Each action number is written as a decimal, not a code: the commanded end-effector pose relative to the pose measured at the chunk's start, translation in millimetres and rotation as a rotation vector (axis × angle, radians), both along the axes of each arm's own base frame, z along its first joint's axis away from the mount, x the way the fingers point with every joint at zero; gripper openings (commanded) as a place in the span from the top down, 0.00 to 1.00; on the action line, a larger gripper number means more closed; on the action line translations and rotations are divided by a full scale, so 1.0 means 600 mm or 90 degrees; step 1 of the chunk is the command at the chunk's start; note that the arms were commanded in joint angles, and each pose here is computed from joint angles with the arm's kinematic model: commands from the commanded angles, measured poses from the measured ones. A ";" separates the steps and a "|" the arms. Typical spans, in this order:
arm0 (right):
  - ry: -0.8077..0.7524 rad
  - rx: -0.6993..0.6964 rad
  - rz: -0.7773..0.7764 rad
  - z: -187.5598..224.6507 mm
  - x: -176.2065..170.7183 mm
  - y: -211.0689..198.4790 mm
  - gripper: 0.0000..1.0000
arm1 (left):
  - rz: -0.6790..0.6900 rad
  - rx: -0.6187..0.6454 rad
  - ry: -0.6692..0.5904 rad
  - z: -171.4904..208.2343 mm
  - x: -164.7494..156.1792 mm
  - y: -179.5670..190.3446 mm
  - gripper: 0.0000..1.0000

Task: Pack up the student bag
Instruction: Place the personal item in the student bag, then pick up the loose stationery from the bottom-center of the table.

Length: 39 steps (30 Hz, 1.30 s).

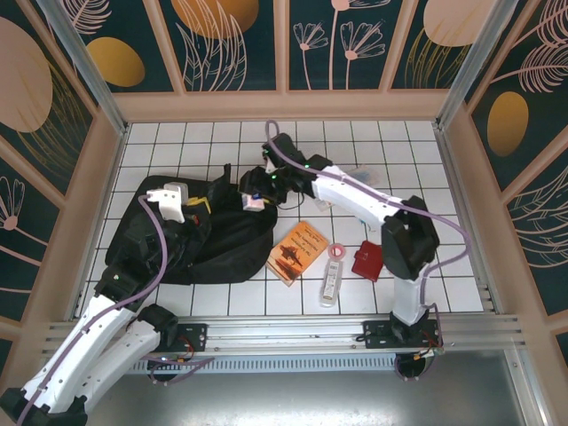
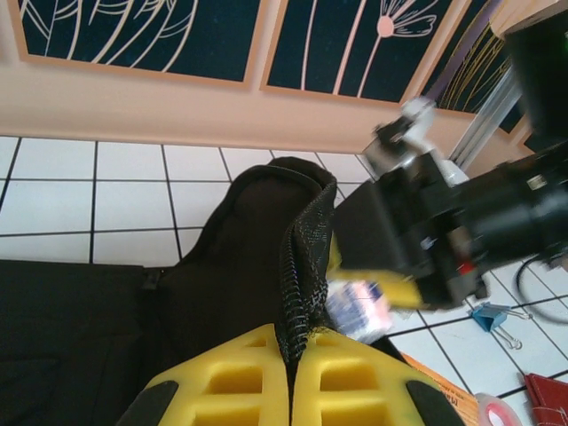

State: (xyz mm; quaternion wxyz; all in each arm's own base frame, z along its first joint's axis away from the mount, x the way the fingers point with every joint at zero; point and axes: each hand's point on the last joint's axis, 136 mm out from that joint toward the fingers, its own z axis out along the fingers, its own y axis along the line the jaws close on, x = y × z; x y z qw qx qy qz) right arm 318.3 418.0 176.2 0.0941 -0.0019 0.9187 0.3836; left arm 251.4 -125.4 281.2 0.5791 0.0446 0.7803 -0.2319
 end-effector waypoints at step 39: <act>0.047 -0.453 -0.122 -0.139 -0.175 -0.402 0.21 | -0.029 -0.016 -0.004 0.010 -0.001 -0.015 1.00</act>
